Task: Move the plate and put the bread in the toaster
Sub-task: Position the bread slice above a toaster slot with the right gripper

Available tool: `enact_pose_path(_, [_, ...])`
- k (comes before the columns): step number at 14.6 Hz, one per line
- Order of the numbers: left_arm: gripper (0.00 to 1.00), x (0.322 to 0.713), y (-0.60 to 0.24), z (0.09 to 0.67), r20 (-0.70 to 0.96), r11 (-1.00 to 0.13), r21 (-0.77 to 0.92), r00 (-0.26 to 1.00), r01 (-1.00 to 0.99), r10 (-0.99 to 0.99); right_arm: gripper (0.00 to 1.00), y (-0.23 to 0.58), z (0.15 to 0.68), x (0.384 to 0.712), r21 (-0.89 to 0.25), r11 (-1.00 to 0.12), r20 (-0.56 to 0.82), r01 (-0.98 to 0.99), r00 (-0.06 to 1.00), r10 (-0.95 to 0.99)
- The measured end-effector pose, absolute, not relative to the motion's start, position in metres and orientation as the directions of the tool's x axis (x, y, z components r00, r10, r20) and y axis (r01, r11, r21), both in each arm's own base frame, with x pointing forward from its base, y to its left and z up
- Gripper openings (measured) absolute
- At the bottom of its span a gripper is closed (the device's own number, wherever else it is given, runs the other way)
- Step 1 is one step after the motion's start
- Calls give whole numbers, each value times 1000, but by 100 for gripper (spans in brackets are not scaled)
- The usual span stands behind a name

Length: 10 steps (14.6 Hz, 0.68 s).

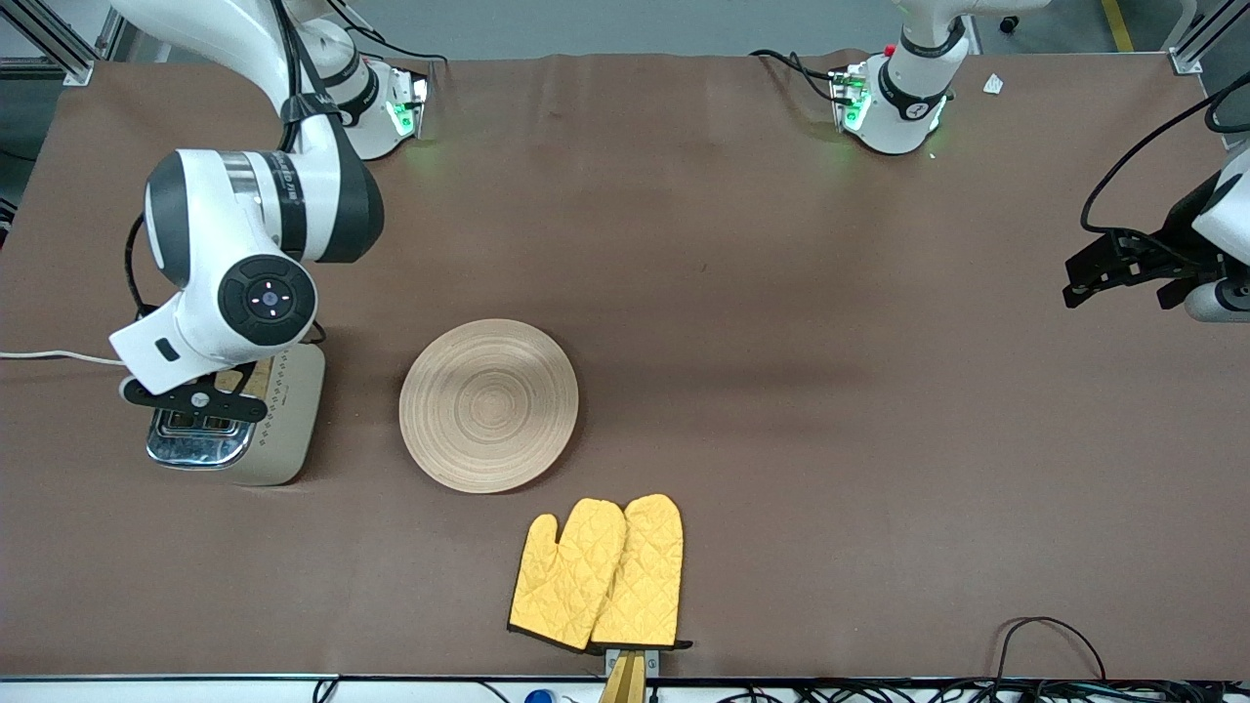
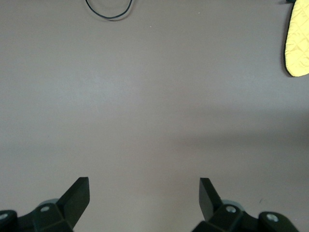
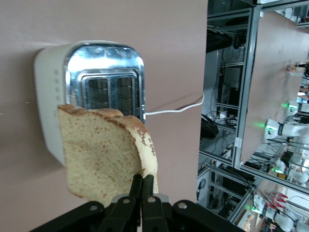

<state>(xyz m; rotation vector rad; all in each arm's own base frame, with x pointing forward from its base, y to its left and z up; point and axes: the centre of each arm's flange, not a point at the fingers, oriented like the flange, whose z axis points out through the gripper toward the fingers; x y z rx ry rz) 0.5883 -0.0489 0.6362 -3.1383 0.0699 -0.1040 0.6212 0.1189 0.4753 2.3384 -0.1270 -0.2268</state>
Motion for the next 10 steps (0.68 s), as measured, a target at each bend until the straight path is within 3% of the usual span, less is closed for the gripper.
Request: enact_pose_path(10, [100,588,-49,636,66,-999,-2,997,-45,-45,3,82,447,616,721,-692,-162,-11,969,-185])
